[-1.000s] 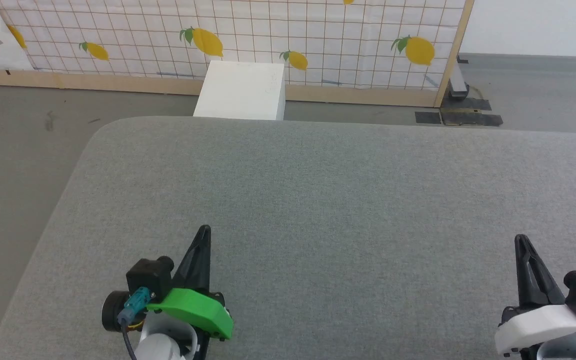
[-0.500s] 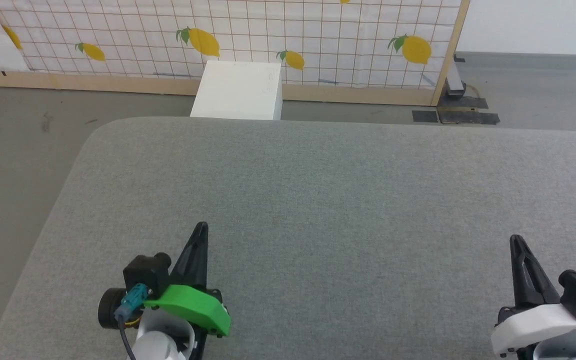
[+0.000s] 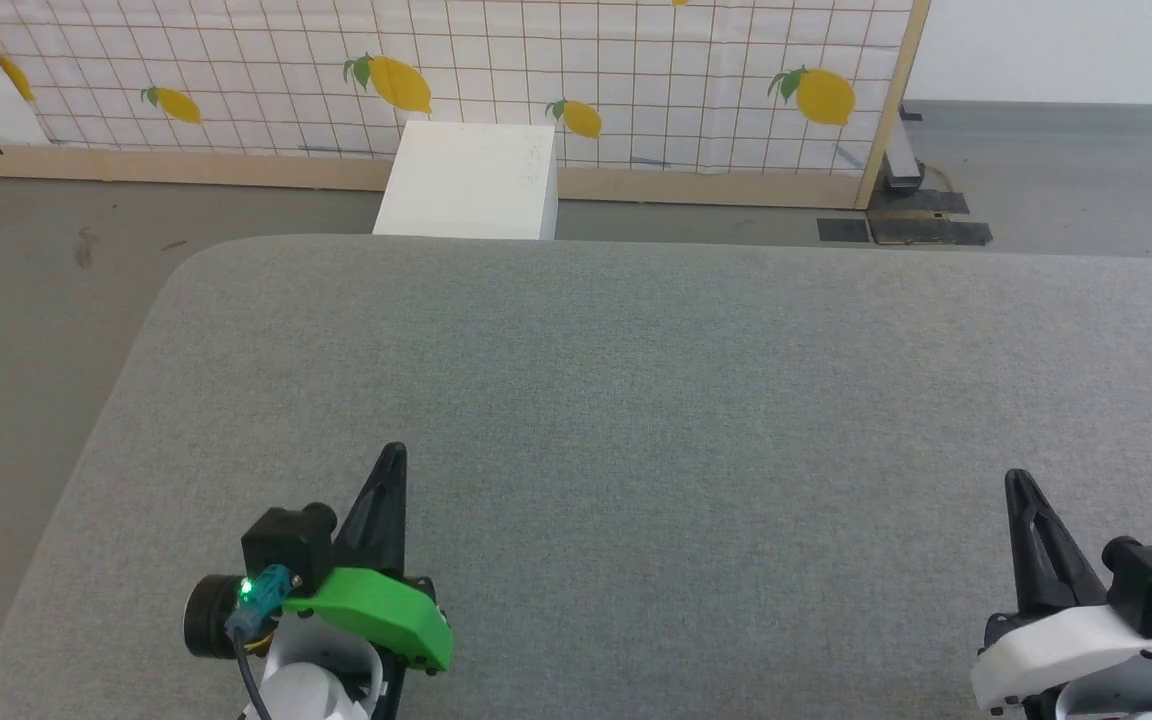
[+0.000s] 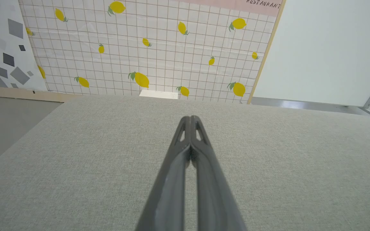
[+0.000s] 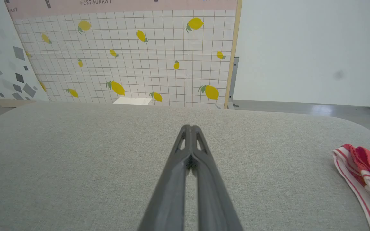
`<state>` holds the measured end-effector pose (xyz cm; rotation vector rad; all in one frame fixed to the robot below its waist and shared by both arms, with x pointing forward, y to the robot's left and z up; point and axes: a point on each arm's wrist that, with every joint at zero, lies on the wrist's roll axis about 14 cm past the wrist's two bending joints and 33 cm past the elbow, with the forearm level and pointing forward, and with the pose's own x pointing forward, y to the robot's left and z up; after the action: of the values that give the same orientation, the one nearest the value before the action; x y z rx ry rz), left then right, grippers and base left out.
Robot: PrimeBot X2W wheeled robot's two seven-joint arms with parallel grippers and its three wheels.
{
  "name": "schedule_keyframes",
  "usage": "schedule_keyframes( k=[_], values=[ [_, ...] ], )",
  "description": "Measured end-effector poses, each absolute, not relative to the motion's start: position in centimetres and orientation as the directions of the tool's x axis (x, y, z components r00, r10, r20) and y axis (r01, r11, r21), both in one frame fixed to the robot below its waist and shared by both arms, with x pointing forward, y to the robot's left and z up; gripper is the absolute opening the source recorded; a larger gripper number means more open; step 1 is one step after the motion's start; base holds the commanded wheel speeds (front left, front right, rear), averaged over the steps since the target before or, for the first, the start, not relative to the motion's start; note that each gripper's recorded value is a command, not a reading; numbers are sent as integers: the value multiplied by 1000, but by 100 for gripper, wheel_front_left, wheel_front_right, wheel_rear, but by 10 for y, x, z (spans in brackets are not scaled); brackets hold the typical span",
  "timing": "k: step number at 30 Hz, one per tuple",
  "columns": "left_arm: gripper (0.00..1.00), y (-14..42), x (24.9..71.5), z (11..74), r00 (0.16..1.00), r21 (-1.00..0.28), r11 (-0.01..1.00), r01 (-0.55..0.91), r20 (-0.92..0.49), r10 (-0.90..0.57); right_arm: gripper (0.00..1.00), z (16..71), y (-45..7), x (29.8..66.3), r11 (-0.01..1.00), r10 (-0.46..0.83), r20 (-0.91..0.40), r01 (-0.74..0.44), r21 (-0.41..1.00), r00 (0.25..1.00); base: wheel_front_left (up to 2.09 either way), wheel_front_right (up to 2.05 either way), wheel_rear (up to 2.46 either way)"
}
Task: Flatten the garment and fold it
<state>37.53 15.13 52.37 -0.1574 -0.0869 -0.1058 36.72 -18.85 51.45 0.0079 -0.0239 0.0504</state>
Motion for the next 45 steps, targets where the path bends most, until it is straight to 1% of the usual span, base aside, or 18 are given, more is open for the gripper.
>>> schedule_keyframes(
  k=[45],
  values=[
    [0, 161, 377, 530, 996, -69, 995, 72, 64, -67, 0, 517, -176, 367, 996, 87, -1, -87, -13, 996, 0, 0, 0]
  ],
)
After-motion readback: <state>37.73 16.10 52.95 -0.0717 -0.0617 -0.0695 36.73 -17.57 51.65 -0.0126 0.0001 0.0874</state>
